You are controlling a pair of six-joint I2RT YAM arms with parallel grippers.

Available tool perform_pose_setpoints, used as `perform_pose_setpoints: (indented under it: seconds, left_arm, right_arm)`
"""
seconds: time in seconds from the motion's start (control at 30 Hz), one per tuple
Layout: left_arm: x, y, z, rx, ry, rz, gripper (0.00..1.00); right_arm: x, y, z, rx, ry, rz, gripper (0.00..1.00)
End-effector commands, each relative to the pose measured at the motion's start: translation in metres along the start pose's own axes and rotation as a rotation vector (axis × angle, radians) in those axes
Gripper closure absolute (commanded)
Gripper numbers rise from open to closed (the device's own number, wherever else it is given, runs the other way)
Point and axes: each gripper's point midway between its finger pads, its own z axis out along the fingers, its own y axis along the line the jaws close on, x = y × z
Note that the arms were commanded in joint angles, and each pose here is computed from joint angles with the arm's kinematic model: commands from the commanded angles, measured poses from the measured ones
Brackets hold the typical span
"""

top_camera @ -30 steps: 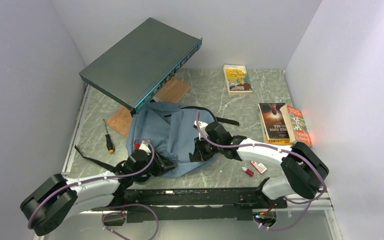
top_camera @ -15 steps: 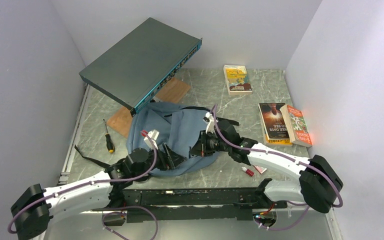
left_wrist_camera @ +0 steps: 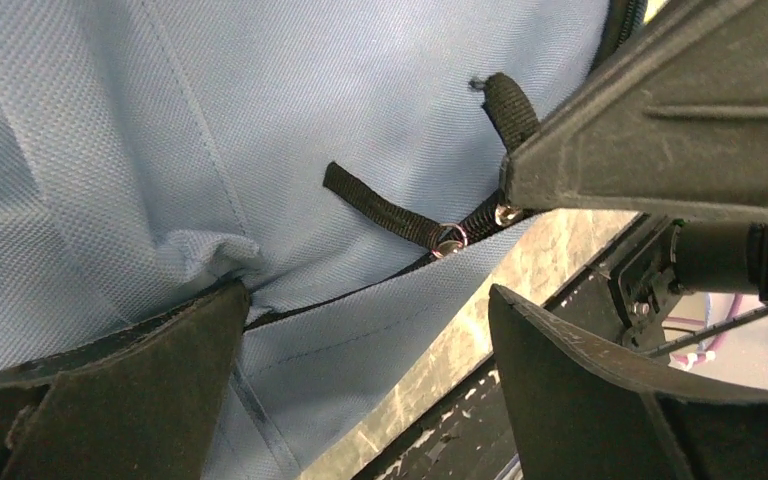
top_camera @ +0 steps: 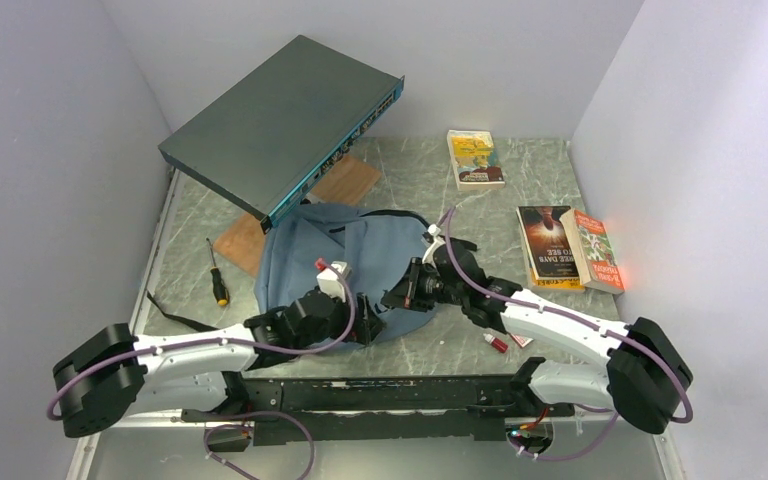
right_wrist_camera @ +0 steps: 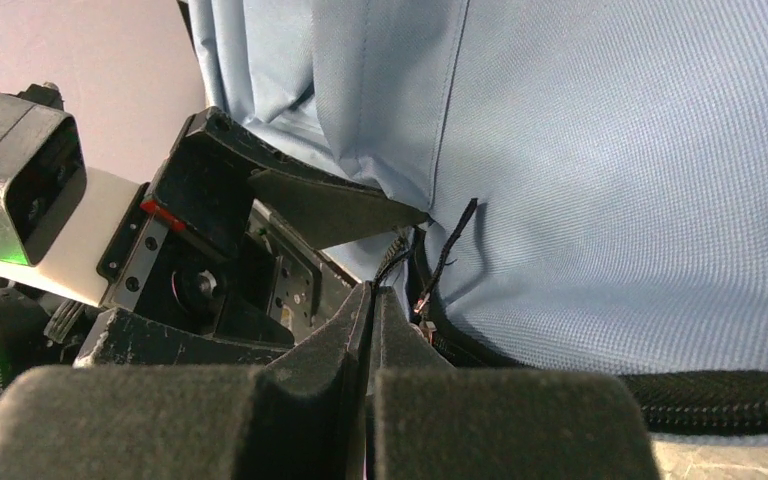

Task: Pack the student bag
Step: Unzip the student bag at the center of the board.

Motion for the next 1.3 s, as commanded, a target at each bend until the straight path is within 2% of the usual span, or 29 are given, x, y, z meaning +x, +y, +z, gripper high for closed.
perform_pose_setpoints:
  seconds: [0.0,0.07,0.13,0.23,0.33,0.47,0.57,0.63,0.7,0.73,0.8,1.07,1.27]
  left_arm:
    - [-0.013,0.009,0.008,-0.12,-0.02,0.002,0.11]
    - [-0.006,0.026,0.009,-0.221,0.015,-0.009,0.29]
    - [0.0,0.039,0.01,-0.286,0.037,-0.02,0.43]
    - [0.016,0.059,0.005,-0.368,0.091,-0.031,0.56]
    - [0.027,0.075,-0.002,-0.419,0.11,-0.081,0.59]
    - [0.037,0.086,-0.012,-0.429,0.12,-0.113,0.58]
    - [0.031,0.079,-0.017,-0.379,0.105,-0.091,0.54]
    - [0.022,0.063,-0.018,-0.29,0.087,-0.054,0.38]
    - [0.009,0.043,-0.022,-0.209,0.068,-0.024,0.15]
    - [0.001,0.034,-0.025,-0.18,0.057,-0.016,0.07]
    - [-0.016,0.012,-0.03,-0.114,0.04,0.007,0.01]
    - [-0.077,-0.067,-0.027,0.062,0.017,0.143,0.0]
    - [-0.104,-0.077,0.008,0.036,0.041,0.171,0.0]
  right_arm:
    - [-0.023,0.034,-0.008,-0.075,-0.067,-0.007,1.0]
    - [-0.028,0.024,-0.011,-0.016,-0.092,-0.012,1.0]
    - [-0.036,0.017,-0.018,0.006,-0.125,-0.029,1.0]
    - [-0.056,0.002,-0.03,0.043,-0.158,-0.031,1.0]
    - [-0.083,-0.024,-0.048,0.101,-0.178,-0.019,1.0]
    - [-0.121,-0.052,-0.072,0.204,-0.238,-0.1,1.0]
    - [-0.13,-0.048,-0.076,0.186,-0.232,-0.188,1.0]
    - [-0.123,-0.029,-0.073,0.066,-0.204,-0.236,1.0]
    - [-0.119,-0.022,-0.072,0.015,-0.198,-0.245,1.0]
    - [-0.117,-0.02,-0.071,0.0,-0.195,-0.251,1.0]
    - [-0.114,-0.019,-0.072,-0.012,-0.188,-0.253,1.0]
    - [-0.101,-0.002,-0.073,-0.089,-0.164,-0.255,1.0]
    - [-0.096,-0.001,-0.072,-0.085,-0.155,-0.232,1.0]
